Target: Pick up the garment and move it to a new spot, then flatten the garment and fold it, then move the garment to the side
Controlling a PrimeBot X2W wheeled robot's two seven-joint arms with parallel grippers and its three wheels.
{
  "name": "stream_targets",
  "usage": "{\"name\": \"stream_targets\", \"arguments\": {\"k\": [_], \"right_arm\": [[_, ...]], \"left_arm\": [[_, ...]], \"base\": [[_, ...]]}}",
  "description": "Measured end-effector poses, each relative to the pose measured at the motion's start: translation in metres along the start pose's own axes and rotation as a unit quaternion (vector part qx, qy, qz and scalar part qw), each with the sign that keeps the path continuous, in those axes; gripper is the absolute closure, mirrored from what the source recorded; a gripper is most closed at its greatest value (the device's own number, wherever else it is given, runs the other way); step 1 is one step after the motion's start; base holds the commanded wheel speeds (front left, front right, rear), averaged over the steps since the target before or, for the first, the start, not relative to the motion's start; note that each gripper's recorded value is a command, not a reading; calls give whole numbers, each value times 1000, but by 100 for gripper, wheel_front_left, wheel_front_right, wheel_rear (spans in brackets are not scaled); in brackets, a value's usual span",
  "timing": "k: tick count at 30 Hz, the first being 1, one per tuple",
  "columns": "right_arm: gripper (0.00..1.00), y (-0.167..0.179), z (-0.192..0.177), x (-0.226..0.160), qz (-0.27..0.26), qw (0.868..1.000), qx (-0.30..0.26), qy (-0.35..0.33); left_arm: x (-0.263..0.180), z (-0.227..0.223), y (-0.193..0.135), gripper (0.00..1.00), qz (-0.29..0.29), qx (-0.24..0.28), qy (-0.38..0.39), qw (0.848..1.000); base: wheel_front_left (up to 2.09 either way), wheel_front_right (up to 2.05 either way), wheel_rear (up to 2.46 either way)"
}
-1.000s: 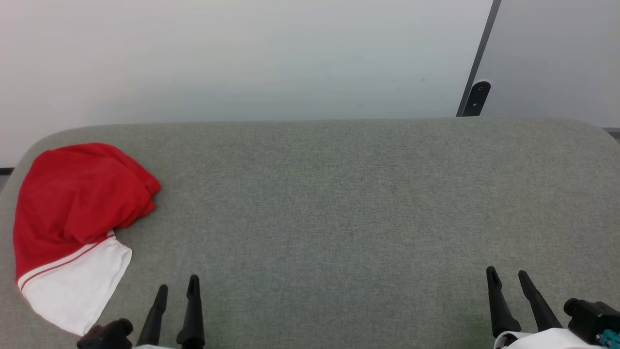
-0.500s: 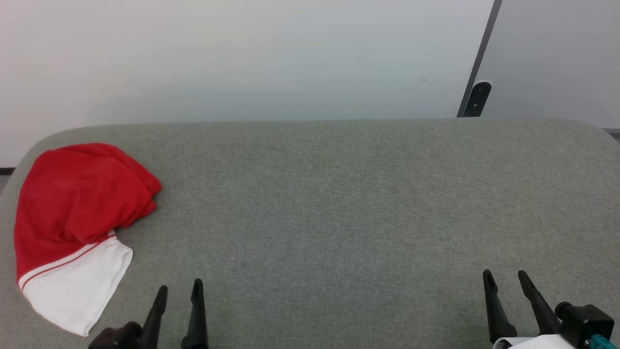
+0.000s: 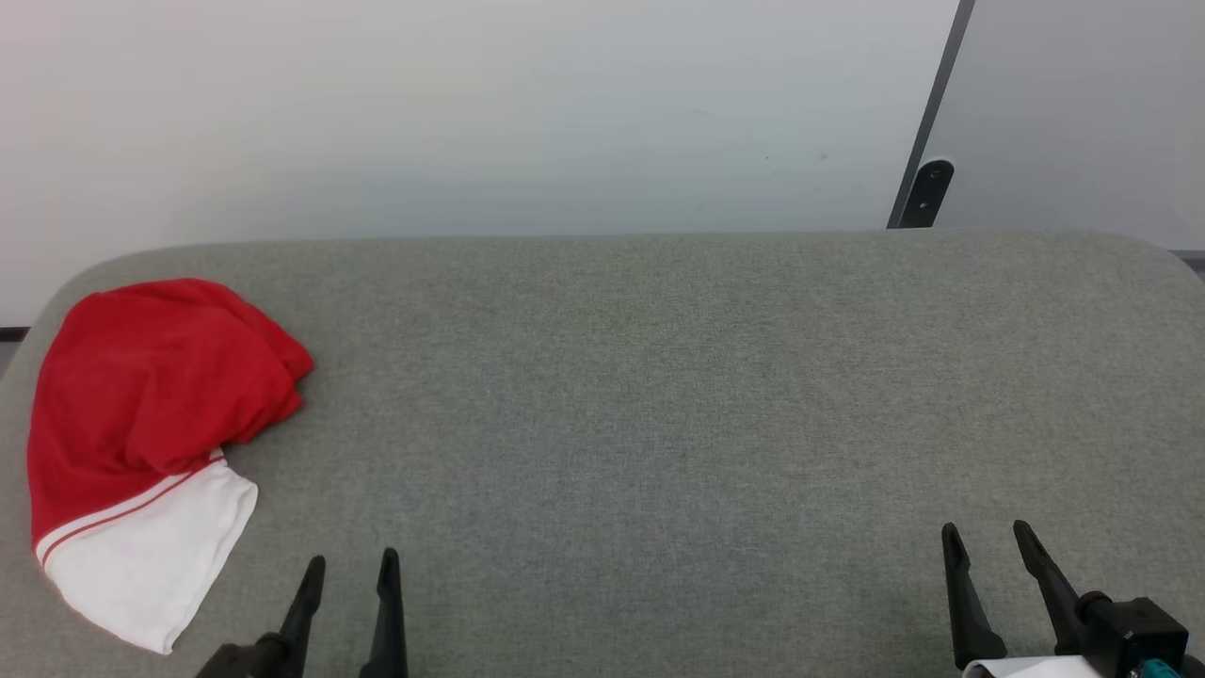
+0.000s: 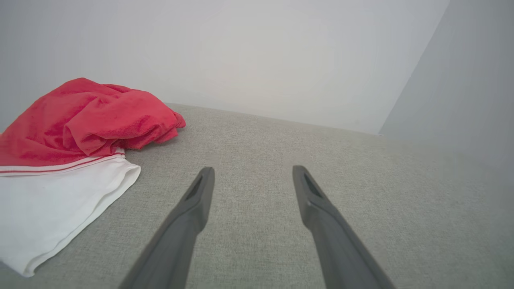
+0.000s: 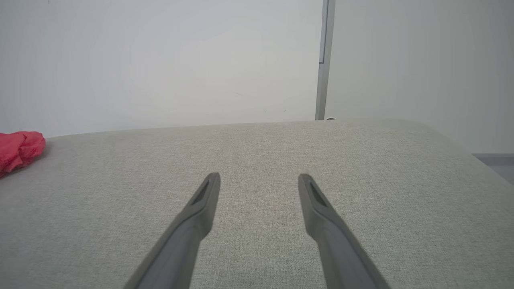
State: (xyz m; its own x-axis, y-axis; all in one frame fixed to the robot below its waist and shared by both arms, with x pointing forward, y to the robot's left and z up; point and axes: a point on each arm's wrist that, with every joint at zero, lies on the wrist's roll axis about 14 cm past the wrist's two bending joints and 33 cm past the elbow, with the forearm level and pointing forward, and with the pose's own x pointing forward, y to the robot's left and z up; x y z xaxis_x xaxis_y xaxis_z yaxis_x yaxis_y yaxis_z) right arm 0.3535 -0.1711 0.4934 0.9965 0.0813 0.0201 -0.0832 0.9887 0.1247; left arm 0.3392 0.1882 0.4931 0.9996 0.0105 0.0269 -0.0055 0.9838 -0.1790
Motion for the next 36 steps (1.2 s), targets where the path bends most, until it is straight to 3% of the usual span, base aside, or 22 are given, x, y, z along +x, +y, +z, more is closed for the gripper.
{"name": "stream_targets", "arguments": {"k": [20,36], "right_arm": [[0,-1,3,-5,2,999,-31,-15],[0,-1,1,-3,3,1000,-23,-14]], "left_arm": [[-7,1,-5,0,-16,64,-9,998],[-9,-2,2,0,-4,57,-4,998]], "base": [[0,0,0],[0,0,0]]}}
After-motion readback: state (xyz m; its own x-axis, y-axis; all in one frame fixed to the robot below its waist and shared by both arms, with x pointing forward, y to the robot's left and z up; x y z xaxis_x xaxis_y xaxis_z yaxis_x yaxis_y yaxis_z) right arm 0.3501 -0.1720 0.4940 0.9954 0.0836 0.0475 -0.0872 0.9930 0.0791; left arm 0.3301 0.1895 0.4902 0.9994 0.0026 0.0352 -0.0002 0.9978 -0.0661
